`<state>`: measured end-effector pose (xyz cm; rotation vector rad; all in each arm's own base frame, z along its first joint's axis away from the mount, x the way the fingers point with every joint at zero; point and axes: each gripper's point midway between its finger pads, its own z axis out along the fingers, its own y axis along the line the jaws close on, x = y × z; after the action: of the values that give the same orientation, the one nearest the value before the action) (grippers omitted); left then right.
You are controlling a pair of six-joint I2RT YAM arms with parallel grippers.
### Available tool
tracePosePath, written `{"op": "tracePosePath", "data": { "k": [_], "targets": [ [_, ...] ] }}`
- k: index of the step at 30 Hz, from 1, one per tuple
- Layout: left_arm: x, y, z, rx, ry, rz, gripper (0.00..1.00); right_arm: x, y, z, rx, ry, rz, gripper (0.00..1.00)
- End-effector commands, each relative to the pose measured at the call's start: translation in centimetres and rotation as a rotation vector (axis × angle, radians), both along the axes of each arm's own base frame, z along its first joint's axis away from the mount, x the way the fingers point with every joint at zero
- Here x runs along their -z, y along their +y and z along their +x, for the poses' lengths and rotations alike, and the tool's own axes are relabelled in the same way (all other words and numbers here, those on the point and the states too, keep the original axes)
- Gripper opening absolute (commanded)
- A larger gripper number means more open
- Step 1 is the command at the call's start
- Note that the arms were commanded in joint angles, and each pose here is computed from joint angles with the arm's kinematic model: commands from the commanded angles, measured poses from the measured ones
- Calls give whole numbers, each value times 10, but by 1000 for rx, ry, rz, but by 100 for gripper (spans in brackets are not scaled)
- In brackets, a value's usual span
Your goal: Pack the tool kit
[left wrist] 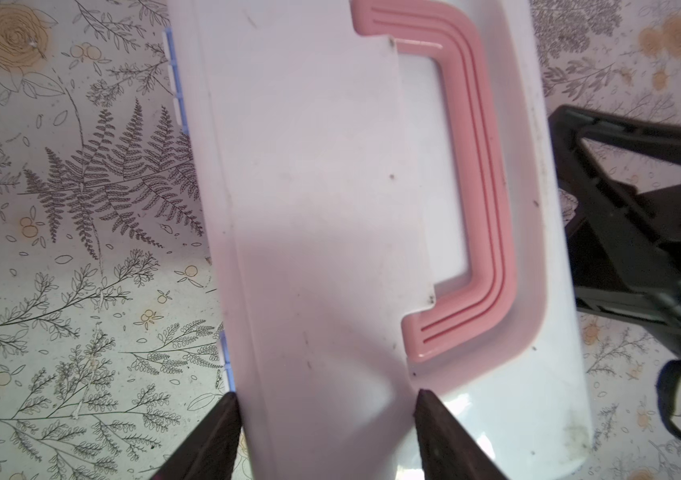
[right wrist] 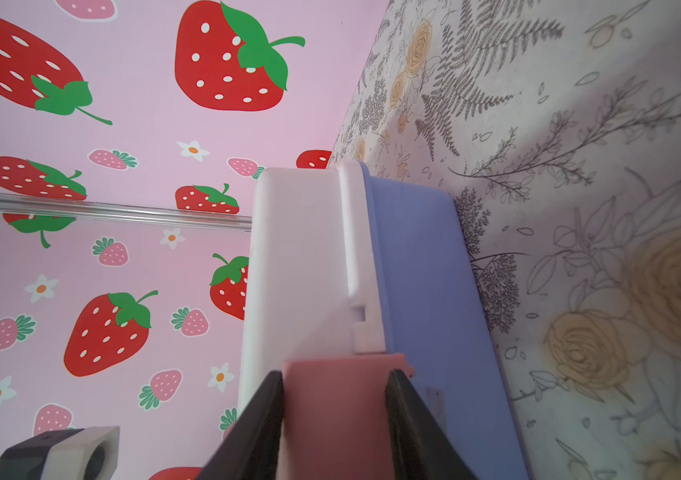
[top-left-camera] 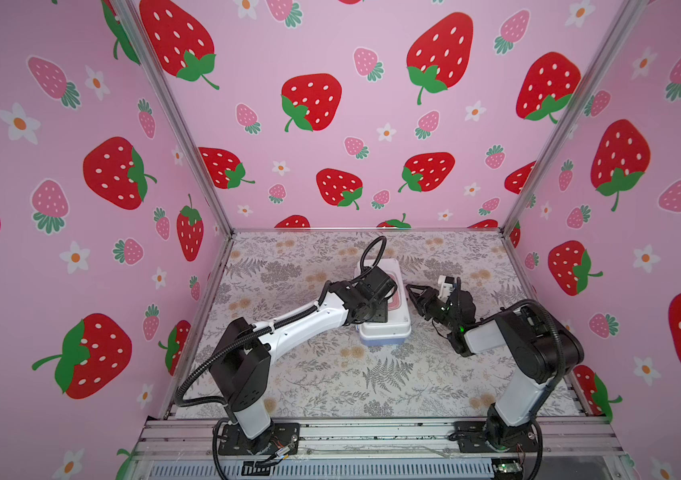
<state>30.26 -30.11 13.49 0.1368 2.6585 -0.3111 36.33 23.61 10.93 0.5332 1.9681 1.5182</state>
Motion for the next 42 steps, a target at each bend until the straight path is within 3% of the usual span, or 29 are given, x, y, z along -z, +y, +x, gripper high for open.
{"op": "tracePosePath", "data": {
  "k": [1, 3, 5, 9, 24, 38, 42],
  "targets": [
    [59, -10, -32, 108, 174, 79, 67, 16, 13, -18, -96, 49, -24, 39],
    [60, -11, -32, 105, 177, 78, 67, 19, 13, -19, -97, 56, -22, 40],
    [60, -11, -32, 107, 179, 81, 67, 23, 12, -21, -96, 65, -22, 50],
    [62, -10, -33, 106, 186, 84, 67, 22, 14, -23, -110, 64, 5, 56],
    [66, -18, -31, 99, 211, 84, 67, 17, 22, -27, -139, 81, 209, 57],
    [68, -20, -30, 101, 221, 91, 66, 48, 16, -29, -107, 156, 108, 56],
    [68, -21, -29, 103, 223, 91, 66, 50, 14, -31, -100, 161, 116, 59]
  ]
}}
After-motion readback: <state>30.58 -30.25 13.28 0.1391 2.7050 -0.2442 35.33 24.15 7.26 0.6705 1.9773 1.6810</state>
